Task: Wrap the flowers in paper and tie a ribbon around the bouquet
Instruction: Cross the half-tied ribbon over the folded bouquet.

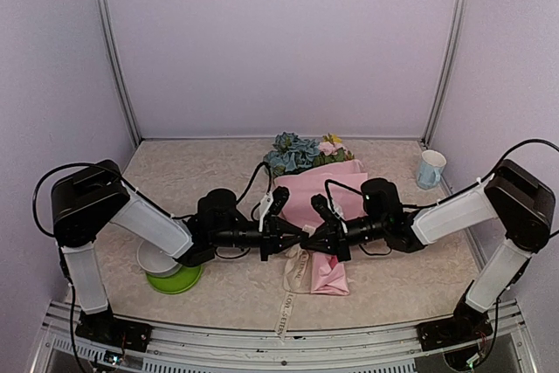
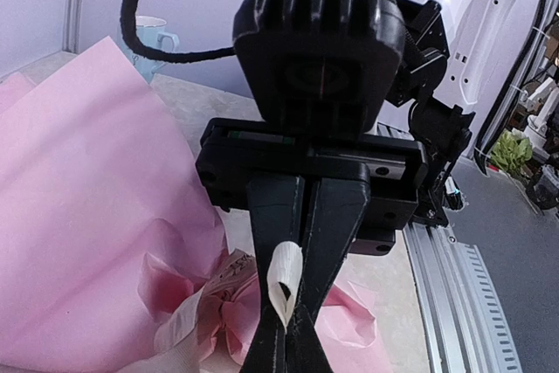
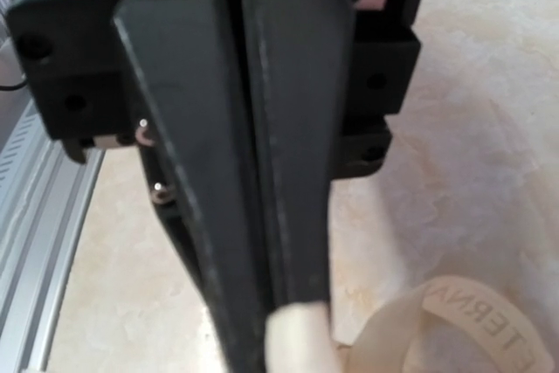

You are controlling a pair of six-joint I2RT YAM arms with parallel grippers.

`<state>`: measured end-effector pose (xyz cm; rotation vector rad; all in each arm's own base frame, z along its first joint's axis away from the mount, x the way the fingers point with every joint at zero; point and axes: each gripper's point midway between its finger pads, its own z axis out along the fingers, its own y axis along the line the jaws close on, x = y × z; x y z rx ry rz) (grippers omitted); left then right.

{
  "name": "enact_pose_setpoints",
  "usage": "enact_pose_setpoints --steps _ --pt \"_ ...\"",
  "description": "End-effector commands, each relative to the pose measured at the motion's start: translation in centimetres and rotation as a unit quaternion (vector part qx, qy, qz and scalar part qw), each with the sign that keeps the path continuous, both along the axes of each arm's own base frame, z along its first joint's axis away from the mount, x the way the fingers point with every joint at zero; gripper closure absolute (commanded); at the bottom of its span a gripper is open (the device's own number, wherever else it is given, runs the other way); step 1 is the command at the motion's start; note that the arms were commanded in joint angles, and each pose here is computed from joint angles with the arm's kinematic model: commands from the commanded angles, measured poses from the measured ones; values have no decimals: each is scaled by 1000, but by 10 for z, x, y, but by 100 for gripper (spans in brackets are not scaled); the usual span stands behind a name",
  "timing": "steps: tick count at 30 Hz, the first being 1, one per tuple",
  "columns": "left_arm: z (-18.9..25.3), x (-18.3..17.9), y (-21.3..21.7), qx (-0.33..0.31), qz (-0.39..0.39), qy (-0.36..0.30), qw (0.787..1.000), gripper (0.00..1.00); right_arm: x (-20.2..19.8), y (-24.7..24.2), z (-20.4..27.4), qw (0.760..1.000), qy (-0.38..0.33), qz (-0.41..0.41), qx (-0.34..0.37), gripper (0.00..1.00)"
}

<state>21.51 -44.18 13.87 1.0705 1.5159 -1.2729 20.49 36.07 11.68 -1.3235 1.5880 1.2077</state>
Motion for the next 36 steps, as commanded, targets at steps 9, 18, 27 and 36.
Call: enact_pose_setpoints --steps 9,18,27,36 --pt "-25 3 3 60 23 26 998 100 18 -20 18 993 10 -95 -71 64" --pt "-35 4 -7 84 19 29 996 100 38 -51 -17 961 47 -189 -198 74" --pt "-47 2 -10 104 15 34 994 100 38 -52 -31 955 43 -182 -232 69" --pt "-54 0 -18 121 7 33 992 100 41 -51 -26 955 41 -187 -228 100"
